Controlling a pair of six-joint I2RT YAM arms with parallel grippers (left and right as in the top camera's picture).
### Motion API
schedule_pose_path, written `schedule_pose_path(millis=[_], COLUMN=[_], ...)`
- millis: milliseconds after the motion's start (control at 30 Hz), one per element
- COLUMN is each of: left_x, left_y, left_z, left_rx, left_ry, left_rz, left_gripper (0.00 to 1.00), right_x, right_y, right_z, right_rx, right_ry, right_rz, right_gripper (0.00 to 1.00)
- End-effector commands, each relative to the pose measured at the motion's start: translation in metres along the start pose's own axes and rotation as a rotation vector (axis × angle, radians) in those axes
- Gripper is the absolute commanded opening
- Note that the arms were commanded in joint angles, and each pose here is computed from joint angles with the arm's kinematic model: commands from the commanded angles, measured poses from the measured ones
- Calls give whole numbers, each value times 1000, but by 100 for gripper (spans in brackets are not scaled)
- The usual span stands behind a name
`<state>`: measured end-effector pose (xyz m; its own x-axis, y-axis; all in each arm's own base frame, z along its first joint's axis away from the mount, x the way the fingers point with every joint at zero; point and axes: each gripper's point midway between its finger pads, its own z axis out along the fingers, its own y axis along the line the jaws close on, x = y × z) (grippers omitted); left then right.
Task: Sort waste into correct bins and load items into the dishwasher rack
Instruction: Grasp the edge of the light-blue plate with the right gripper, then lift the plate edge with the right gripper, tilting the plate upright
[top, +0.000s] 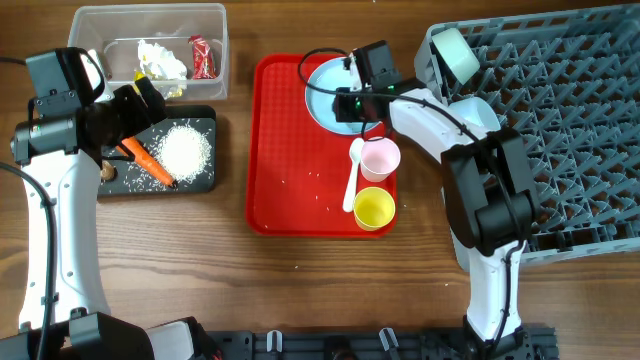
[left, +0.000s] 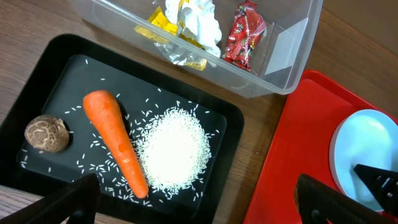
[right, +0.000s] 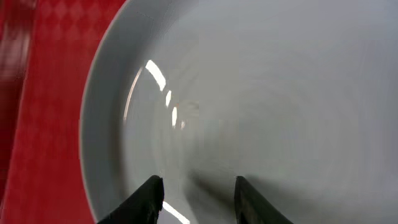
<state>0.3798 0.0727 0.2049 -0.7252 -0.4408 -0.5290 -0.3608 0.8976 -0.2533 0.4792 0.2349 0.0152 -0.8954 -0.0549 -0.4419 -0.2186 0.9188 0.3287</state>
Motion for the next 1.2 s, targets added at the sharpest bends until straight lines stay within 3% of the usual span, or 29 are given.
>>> schedule_pose_path(millis=[0, 300, 500, 633, 733, 1167], left_x=[-3, -3, -3, -3, -3, -3], left_y=[2, 2, 2, 2, 2, 2], left_z=[-1, -1, -1, -1, -1, -1], left_rx=[-4, -4, -4, -4, -4, -4], left_ry=[-7, -7, -7, -7, -7, -7], left_rz=[9, 9, 9, 9, 9, 9], left_gripper=[100, 100, 100, 100, 100, 100], right_x=[19, -22, -10, 5, 21, 22], right_y=[17, 56, 34, -3, -16, -31], right_z=[13, -43, -42, -54, -60, -63], right_rx=[-89, -119, 152, 400, 453, 456], right_ry=[76, -10, -1, 2, 38, 47], right_rz=[-64, -138, -192, 16, 175, 298], right_gripper=[43, 43, 42, 41, 41, 41])
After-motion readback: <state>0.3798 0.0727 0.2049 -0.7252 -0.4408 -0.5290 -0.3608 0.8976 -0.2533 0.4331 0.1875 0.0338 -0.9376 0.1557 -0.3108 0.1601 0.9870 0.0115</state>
